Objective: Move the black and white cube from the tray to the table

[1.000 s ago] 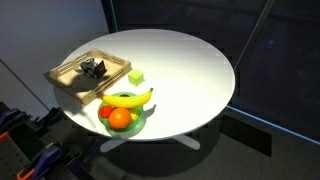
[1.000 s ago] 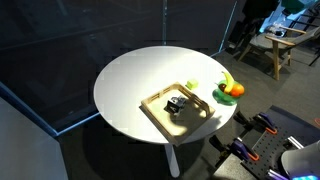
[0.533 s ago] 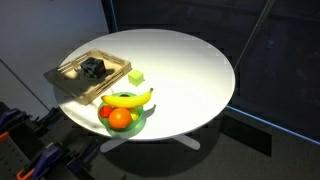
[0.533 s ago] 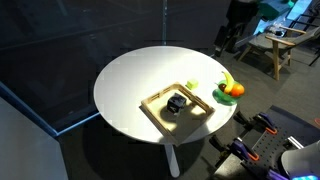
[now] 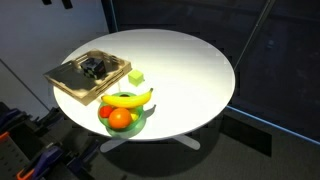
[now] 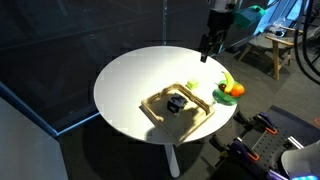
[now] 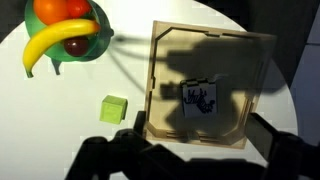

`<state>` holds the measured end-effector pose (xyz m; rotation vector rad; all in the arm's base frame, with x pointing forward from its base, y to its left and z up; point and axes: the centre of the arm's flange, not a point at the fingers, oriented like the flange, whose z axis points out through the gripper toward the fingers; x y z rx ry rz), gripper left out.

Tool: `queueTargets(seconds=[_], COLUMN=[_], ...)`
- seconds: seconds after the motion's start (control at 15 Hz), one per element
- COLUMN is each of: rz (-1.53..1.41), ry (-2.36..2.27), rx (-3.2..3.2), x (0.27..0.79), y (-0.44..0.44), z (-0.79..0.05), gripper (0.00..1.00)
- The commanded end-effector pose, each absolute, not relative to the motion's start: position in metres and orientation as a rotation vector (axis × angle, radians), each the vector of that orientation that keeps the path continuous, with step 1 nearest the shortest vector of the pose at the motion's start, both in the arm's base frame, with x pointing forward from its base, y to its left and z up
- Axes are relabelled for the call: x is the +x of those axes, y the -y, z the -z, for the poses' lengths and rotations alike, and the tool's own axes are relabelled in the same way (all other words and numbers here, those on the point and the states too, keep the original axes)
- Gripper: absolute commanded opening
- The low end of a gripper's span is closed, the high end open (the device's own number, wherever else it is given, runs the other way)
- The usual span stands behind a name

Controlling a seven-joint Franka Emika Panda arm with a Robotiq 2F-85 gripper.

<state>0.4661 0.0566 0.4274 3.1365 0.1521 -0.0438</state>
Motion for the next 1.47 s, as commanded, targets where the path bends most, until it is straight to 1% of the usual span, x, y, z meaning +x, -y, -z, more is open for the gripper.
queueTargets(seconds=[0.0, 0.53, 0.67, 1.4], rz=[0.030, -0.008, 0.012, 0.023], ry=[-0.200, -0.224, -0.231, -0.232], rx=[3.134, 3.141, 3.140, 3.140], x=[0.496, 0.515, 0.506, 0.506], y=[-0.071, -0.090, -0.087, -0.087], z=[-0.414, -0.372, -0.368, -0.364], gripper=[1.00, 1.00, 1.00, 1.00])
